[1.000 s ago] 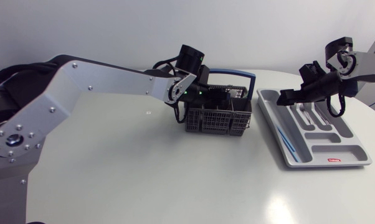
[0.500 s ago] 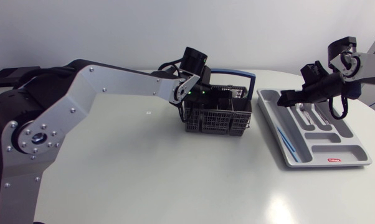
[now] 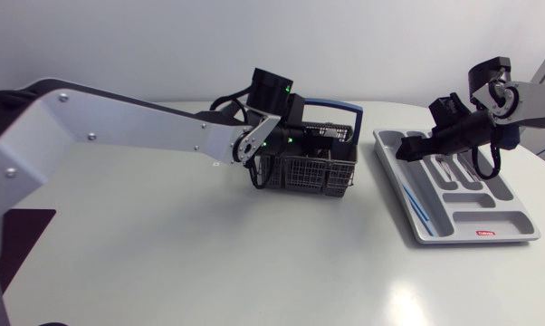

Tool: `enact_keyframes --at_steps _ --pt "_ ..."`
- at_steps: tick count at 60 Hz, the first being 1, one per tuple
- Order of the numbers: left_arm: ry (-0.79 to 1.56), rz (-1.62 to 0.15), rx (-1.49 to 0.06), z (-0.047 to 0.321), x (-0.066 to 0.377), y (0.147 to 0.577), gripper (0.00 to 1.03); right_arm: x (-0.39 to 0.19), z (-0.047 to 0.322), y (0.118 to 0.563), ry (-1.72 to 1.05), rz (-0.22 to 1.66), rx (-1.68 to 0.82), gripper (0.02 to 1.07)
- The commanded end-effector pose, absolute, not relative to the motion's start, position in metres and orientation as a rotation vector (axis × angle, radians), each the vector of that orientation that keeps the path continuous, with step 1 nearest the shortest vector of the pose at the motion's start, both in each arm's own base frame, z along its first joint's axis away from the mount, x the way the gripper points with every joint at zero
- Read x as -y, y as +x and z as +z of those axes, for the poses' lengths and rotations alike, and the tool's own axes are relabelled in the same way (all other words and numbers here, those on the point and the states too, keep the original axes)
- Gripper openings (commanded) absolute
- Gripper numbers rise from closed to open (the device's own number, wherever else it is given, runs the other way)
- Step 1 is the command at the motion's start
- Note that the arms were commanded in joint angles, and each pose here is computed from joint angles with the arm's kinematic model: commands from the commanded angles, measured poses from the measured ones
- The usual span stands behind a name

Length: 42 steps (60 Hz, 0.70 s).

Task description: Unload the cutlery basket into the drawer organizer.

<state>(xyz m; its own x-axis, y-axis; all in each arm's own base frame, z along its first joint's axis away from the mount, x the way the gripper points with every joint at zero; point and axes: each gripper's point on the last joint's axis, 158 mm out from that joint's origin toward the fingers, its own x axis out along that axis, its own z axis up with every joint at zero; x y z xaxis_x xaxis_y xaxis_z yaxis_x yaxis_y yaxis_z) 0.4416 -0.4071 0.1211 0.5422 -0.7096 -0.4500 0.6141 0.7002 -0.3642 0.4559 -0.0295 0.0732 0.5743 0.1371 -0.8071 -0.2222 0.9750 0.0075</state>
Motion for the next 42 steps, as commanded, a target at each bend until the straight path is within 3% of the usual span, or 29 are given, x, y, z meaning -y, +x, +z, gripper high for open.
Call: enact_keyframes --at_steps 1,11,22,36,42 --pt "-0.170 -0.824 -0.511 0.166 0.407 0.432 0.06 0.021 0.079 0.450 -0.098 0.218 -0.918 1.02" --pt "-0.177 -0.849 -0.417 0.218 0.397 0.415 0.06 0.006 0.099 0.441 -0.127 0.265 -0.866 1.02" --pt "-0.196 -0.865 -0.361 0.266 0.378 0.402 0.06 -0.038 0.144 0.421 -0.143 0.439 -0.733 1.02" --pt "-0.209 -1.029 -0.495 0.255 0.377 0.377 0.06 -0.114 0.177 0.379 -0.202 0.716 -0.643 1.01" --pt "-0.188 -1.084 -0.546 0.243 0.378 0.367 0.06 -0.142 0.180 0.362 -0.228 0.819 -0.627 0.96"
